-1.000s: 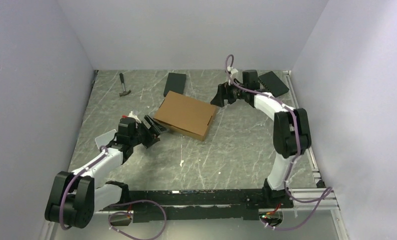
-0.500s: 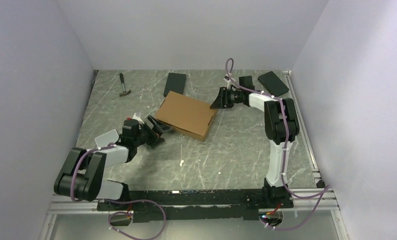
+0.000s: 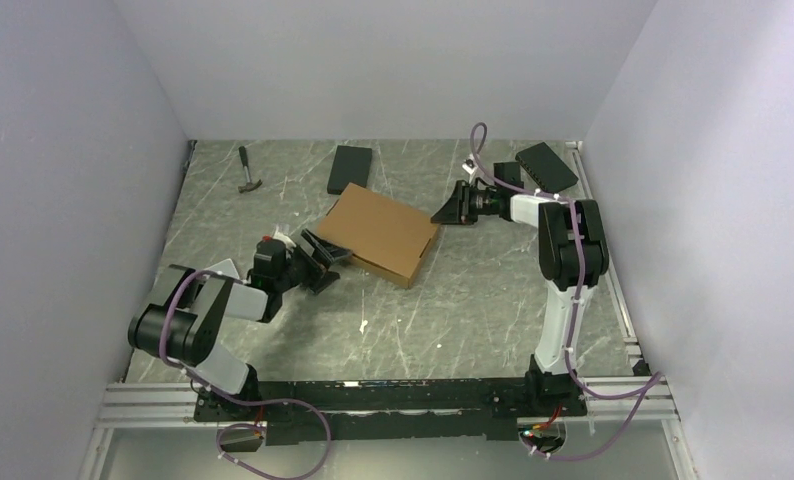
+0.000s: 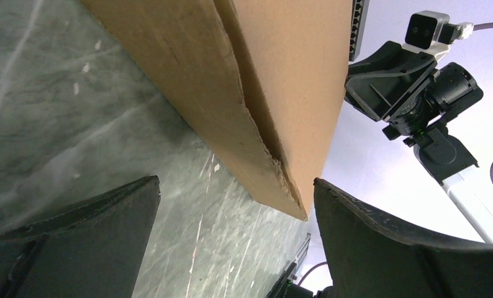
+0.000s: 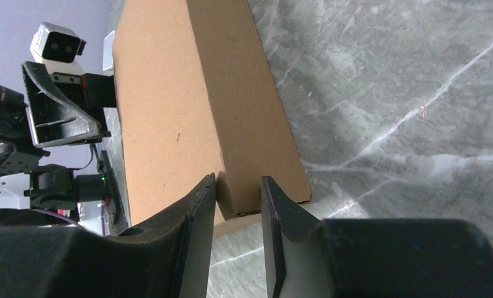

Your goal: Fold the paper box

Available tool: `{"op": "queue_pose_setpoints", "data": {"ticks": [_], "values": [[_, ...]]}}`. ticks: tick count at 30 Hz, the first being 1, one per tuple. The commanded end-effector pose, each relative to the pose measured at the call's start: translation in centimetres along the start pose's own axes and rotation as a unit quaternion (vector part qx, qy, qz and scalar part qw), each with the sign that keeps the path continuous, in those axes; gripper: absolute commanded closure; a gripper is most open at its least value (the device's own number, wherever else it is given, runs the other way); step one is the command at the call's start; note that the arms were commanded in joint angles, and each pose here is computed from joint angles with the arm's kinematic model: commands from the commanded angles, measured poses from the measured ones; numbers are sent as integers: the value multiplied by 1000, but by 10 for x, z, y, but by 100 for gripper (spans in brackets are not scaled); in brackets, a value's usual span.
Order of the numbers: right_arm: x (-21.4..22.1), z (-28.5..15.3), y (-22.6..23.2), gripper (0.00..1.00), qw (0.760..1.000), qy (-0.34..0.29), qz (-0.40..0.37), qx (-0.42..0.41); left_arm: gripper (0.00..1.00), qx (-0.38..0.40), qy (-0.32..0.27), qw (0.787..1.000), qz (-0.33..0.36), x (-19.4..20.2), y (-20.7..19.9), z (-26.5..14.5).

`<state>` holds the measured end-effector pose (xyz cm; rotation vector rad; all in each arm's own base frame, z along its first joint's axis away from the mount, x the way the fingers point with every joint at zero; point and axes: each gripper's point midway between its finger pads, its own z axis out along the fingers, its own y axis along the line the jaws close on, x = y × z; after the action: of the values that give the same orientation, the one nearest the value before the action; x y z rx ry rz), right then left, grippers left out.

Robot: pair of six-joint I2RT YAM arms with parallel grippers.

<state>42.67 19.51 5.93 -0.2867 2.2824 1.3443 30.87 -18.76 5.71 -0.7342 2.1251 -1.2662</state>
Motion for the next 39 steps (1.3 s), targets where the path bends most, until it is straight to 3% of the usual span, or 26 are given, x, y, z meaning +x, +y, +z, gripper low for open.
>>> {"op": "queue_pose_setpoints", "data": {"ticks": [1,15,17,22,26,33,39], "values": [[38,-8,-26,72,997,31,50,48,0,0,-12,1000,-4,-5,-8,14],[80,-19,35,63,997,81,-15,6,1,-31,-3,999,14,3,8,21],[65,-23,39,57,997,65,-40,17,1,-39,-3,999,24,4,11,16],[27,-21,48,25,994,40,-96,27,0,-58,2,997,55,9,14,1],[25,10,51,20,992,80,-95,-1,1,-47,7,997,69,12,9,-6],[41,40,44,25,989,116,-86,-19,0,-39,23,996,83,15,3,-6],[65,25,17,60,994,112,20,-9,1,-21,27,996,87,17,1,-2]]}}
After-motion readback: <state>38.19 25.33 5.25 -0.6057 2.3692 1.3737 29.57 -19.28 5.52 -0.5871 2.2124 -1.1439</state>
